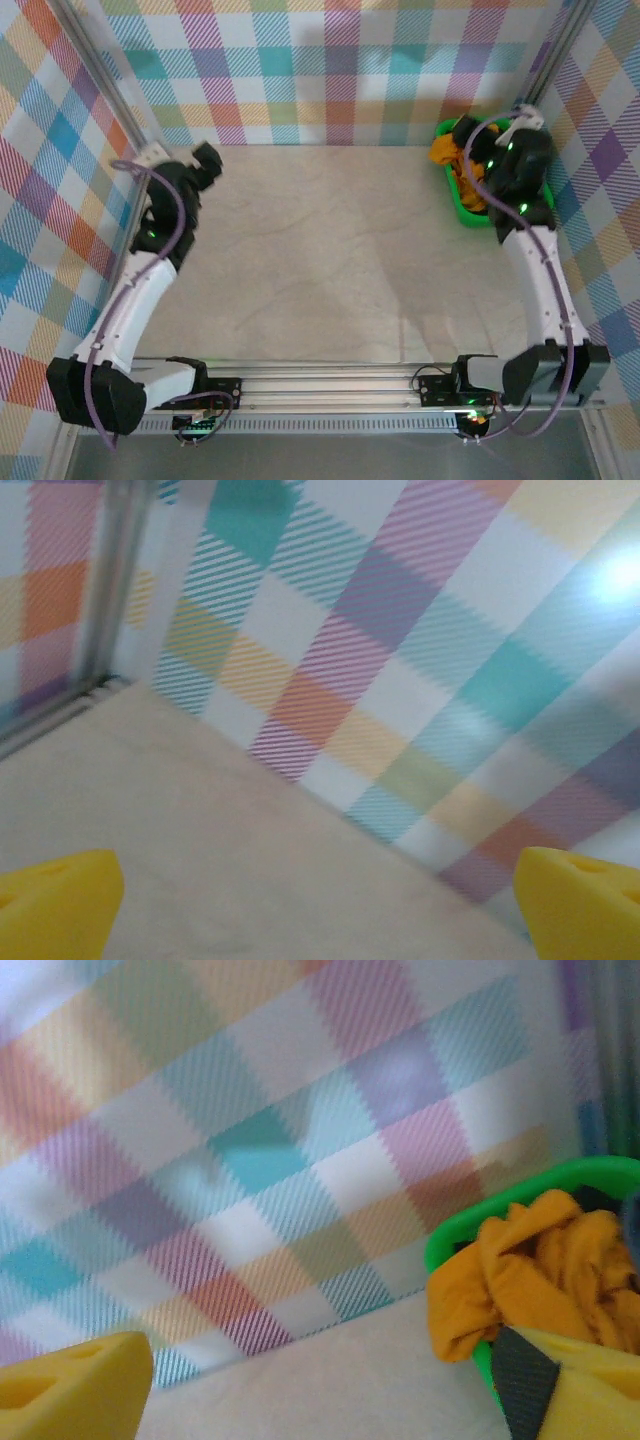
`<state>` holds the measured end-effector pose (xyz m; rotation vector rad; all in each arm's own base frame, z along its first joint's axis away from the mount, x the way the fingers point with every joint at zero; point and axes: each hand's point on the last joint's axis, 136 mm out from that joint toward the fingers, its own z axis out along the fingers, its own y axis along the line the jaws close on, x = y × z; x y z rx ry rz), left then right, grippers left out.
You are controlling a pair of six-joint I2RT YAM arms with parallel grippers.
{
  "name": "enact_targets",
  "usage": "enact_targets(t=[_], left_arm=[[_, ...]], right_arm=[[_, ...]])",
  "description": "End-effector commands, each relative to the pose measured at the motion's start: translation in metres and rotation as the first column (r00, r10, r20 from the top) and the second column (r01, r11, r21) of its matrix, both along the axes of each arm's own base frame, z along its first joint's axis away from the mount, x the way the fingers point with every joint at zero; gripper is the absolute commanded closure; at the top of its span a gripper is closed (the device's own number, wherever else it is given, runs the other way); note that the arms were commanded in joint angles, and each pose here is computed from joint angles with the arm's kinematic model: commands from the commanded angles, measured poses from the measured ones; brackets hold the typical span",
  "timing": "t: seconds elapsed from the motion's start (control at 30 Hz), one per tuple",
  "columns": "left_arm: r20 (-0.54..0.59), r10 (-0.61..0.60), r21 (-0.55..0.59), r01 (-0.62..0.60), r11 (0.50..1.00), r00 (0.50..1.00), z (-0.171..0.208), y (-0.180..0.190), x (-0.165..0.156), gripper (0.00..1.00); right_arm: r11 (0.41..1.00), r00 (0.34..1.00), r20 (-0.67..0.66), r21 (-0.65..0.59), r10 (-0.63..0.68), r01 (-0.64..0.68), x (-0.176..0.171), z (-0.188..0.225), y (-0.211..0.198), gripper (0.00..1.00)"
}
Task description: Fold and stack the t-shirts
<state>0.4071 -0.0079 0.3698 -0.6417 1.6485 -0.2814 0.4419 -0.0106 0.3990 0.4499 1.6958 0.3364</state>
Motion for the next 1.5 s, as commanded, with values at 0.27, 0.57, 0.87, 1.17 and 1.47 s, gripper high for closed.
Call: enact_targets(t=[0.27, 0.57, 0.87, 1.17, 1.47], left_arm=[[-0.199, -0.541, -0.355, 0.455, 0.817, 0.817, -0.031, -0.134, -0.005, 0.07], [-0.235, -0.520, -0.369, 0.420, 0.829, 0.821, -0.039, -0.122, -0.051, 0.12], [-0.309, -0.503, -0.395, 0.372, 0.840, 0.807, -0.069, -0.116, -0.073, 0.14], [-0.405, -0.487, -0.412, 0.321, 0.853, 0.774, -0.111, -0.113, -0.087, 0.14], [-0.474, -0.279, -0.244, 0.180, 0.953, 0.835, -0.095, -0.067, -0.101, 0.11]], right_arm=[[0.974, 0.811, -0.540, -0.143, -0.225, 0.174, 0.108, -0.183, -0.080, 0.13], [0.997, 0.811, -0.579, -0.068, -0.078, 0.047, 0.145, -0.221, -0.076, 0.87], [0.992, 0.978, -0.199, -0.114, -0.067, 0.045, 0.106, -0.056, -0.033, 1.00], [0.991, 0.966, 0.226, -0.067, 0.124, -0.112, 0.023, 0.123, 0.027, 1.00], [0.872, 0.856, 0.174, -0.154, 0.487, -0.465, -0.062, 0.118, 0.208, 1.00]])
